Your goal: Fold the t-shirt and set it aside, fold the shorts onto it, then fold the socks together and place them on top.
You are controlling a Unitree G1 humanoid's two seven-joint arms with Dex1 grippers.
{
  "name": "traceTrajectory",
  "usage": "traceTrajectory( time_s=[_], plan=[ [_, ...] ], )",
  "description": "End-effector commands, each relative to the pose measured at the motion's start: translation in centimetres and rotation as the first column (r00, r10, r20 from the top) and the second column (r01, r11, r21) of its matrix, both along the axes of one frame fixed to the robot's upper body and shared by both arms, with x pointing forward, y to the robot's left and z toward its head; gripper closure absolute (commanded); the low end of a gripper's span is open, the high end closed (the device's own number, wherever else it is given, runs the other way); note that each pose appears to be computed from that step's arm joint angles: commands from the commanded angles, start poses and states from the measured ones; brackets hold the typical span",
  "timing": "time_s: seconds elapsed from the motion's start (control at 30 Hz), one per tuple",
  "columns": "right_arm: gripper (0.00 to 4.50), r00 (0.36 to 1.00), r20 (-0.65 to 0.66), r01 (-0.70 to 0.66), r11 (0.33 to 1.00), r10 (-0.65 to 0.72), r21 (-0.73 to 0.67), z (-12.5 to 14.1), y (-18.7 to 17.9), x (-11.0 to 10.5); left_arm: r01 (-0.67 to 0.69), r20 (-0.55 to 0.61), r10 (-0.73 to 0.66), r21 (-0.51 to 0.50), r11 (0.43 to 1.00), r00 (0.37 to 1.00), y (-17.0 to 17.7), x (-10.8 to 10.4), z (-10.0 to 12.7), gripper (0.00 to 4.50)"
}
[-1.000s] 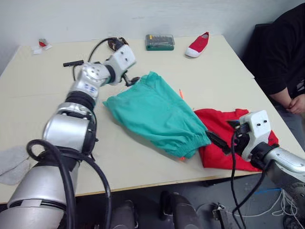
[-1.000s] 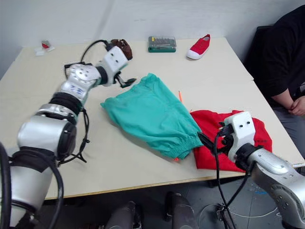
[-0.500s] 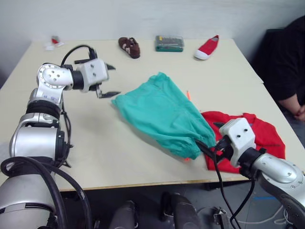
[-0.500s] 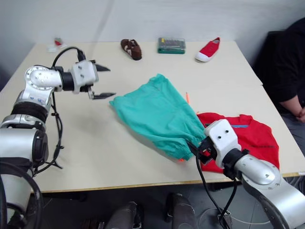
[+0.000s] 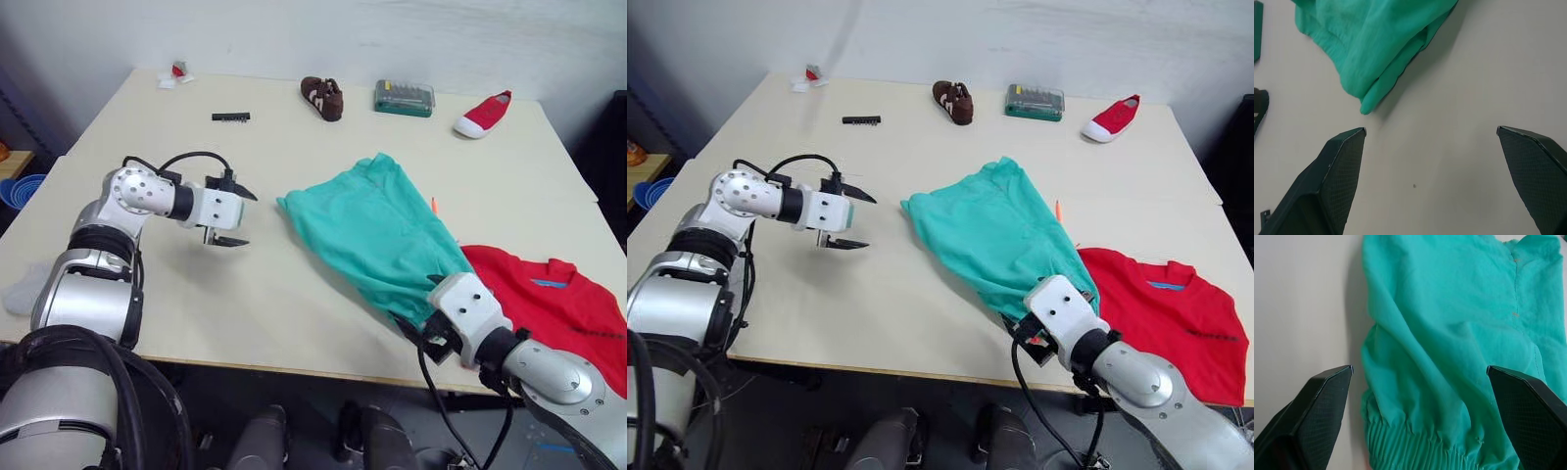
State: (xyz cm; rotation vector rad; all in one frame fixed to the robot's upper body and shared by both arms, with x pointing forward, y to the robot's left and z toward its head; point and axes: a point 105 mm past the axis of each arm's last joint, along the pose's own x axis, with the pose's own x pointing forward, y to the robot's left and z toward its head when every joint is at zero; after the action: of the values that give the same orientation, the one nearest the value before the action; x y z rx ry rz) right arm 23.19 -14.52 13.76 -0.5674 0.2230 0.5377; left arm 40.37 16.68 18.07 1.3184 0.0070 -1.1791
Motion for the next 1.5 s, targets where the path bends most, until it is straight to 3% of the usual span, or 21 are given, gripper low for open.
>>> traceTrajectory(
  time_s=[0.03,0.33,0.6,0.67,0.77,1.07,1.17,1.4,1.5],
  plan=[
    [0.04,0.997,0.067,-0.038,0.996,0.043,-0.078,-0.1,0.5,0.5,-0.005,0.050,0.006,-0.015,1.000,0.999,-1.3,0.8,1.3,0.00],
    [0.04,0.992,0.071,-0.084,0.966,0.105,-0.246,-1.8,0.4,0.8,-0.015,0.184,0.025,-0.056,0.998,0.983,-4.9,2.6,2.0,0.00],
    [0.04,0.996,0.035,-0.072,0.960,0.085,-0.271,-3.0,-0.1,0.9,-0.053,0.223,0.052,-0.004,0.999,0.973,-6.1,3.4,0.1,0.00],
    [0.42,0.996,0.032,-0.071,0.960,0.083,-0.269,-3.2,-0.2,0.9,-0.049,0.209,0.050,-0.010,0.999,0.977,-6.5,3.3,-0.3,0.00],
    [1.24,0.996,0.033,-0.070,0.961,0.081,-0.267,-3.3,-0.4,1.0,-0.050,0.186,0.055,-0.031,0.998,0.981,-6.9,3.2,-0.8,0.63],
    [4.34,0.989,0.033,-0.132,0.953,0.146,-0.272,-3.1,-0.2,0.9,-0.088,0.116,0.102,-0.120,0.989,0.988,-6.7,3.2,-0.9,3.48],
    [4.50,0.972,0.025,-0.221,0.941,0.235,-0.255,-2.7,0.4,0.5,-0.103,0.040,0.113,-0.198,0.975,0.993,-6.5,3.0,-0.5,4.38],
    [4.50,0.878,0.024,-0.445,0.835,0.478,-0.322,-2.5,0.1,0.6,-0.067,-0.031,0.061,-0.250,0.966,0.998,-2.6,1.1,0.0,4.45],
    [4.50,0.835,0.055,-0.493,0.790,0.547,-0.364,-2.2,0.1,1.2,-0.032,-0.072,0.016,-0.227,0.973,0.997,-0.3,-0.6,-0.9,4.45]
  ],
)
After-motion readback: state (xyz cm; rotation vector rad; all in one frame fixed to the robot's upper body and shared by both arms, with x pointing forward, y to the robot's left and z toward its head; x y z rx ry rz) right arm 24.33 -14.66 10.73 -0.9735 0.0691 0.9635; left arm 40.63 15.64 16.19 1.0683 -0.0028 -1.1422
